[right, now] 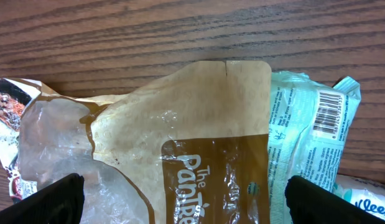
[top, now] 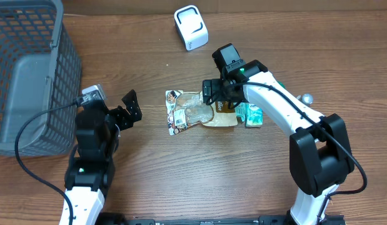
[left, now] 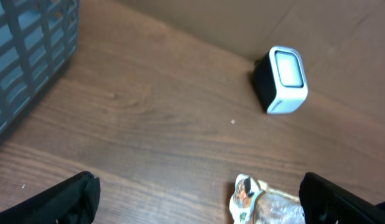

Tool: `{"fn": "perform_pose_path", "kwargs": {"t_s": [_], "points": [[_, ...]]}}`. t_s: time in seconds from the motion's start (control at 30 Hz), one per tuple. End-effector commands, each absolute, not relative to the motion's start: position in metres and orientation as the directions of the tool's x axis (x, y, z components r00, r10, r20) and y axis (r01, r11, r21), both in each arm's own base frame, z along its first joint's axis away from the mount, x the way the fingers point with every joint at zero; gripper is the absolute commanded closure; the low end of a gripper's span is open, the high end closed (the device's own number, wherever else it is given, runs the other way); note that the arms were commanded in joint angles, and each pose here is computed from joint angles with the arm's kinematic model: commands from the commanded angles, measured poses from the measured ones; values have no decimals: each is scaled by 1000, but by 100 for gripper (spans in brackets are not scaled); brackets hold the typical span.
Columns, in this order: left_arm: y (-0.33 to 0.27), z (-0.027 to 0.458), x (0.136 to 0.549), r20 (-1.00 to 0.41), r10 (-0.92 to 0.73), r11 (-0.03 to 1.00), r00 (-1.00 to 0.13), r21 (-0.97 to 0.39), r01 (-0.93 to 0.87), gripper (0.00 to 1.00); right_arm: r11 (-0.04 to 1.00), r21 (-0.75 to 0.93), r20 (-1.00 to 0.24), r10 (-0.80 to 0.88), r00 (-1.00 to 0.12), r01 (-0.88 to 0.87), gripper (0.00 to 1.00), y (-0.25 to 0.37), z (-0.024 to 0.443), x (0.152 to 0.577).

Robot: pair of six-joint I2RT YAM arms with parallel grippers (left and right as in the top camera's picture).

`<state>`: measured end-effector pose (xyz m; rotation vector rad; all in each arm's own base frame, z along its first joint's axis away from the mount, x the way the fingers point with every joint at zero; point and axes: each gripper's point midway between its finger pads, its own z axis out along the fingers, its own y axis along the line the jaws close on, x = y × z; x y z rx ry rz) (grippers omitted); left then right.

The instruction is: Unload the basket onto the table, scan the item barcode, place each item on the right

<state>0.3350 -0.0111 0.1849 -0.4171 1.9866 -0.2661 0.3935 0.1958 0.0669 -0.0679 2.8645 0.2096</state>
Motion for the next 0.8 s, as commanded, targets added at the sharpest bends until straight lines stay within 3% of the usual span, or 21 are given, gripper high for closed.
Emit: {"fn": "perform_pose_path", "kwargs": {"t_s": [0.0, 0.33, 0.77], "points": [[-10, 167, 325, -834, -397, 918, -384, -360, -167, 0, 989, 135, -277, -25, -960, -65, 0, 196, 69, 395], [-7, 115, 282, -824, -396, 918, -405, -355, -177, 1, 989, 135, -277, -25, -960, -65, 0, 196, 69, 395], [-6, 127, 269, -880, -405, 914, -247, -391, -107, 1, 989, 135, -277, -25, -960, -65, 0, 196, 69, 395]]}}
